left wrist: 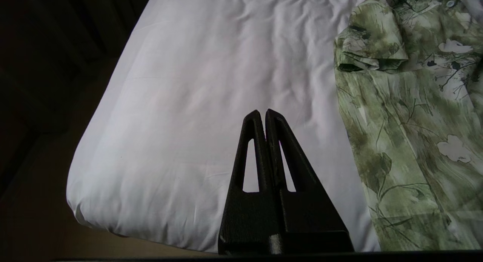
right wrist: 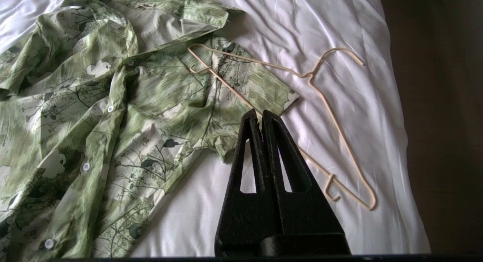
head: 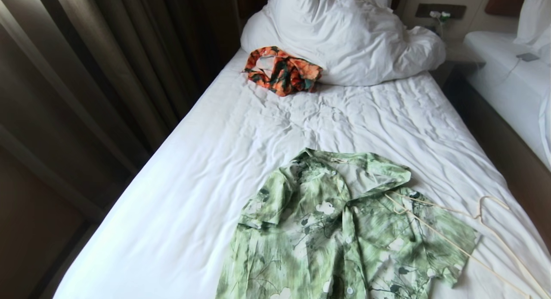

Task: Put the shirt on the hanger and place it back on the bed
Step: Lift the shirt and hanger

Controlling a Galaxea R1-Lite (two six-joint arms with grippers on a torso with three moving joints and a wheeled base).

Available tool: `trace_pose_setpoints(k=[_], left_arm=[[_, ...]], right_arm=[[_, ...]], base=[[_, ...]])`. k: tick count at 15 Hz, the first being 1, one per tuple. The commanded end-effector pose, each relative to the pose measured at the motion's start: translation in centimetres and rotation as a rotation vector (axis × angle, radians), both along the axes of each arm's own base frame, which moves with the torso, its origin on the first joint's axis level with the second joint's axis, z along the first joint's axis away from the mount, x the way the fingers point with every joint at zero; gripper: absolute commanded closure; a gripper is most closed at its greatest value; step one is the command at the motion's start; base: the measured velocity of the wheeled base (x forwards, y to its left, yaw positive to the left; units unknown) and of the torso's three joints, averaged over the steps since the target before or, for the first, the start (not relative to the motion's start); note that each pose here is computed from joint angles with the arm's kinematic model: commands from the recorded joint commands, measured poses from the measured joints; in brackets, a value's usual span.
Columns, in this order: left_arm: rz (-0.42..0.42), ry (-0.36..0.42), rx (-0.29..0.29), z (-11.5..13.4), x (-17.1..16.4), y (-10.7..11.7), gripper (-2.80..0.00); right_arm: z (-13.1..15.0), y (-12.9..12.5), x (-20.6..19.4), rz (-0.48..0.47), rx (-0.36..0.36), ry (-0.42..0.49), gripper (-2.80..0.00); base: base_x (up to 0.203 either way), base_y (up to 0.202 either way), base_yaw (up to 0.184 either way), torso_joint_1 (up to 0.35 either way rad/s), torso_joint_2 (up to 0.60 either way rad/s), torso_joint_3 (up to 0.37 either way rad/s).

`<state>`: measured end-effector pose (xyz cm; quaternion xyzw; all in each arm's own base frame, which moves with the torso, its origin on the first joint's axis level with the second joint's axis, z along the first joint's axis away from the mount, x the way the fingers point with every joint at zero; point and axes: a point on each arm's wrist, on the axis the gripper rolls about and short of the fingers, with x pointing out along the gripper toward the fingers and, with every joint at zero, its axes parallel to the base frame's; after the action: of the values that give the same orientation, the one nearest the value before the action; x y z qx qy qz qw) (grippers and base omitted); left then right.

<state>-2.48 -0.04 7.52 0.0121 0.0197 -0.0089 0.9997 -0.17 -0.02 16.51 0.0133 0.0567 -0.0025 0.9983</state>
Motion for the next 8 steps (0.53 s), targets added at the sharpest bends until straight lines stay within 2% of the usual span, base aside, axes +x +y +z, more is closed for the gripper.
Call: trace_pose_setpoints(k=[1,4,8], left_arm=[[0.0,0.002,0.0,0.0,0.0,0.0,0.0],[0.0,0.002,0.0,0.0,0.0,0.0,0.0],[0.0,0.002,0.0,0.0,0.0,0.0,0.0]], right_arm=[[2.0,0.0,4.8,-0.013,0.044,0.181,0.0],[3.5,-0.3,11.5,-0.071,0.135,0.339,0.0],[1.5,-3.1,20.2,-0.202,0.246,0.569,0.0]], base=[[0.0,0.0,0.0,0.0,0.0,0.0],[0.0,0.0,0.0,0.0,0.0,0.0],[0.0,0.0,0.0,0.0,0.0,0.0]])
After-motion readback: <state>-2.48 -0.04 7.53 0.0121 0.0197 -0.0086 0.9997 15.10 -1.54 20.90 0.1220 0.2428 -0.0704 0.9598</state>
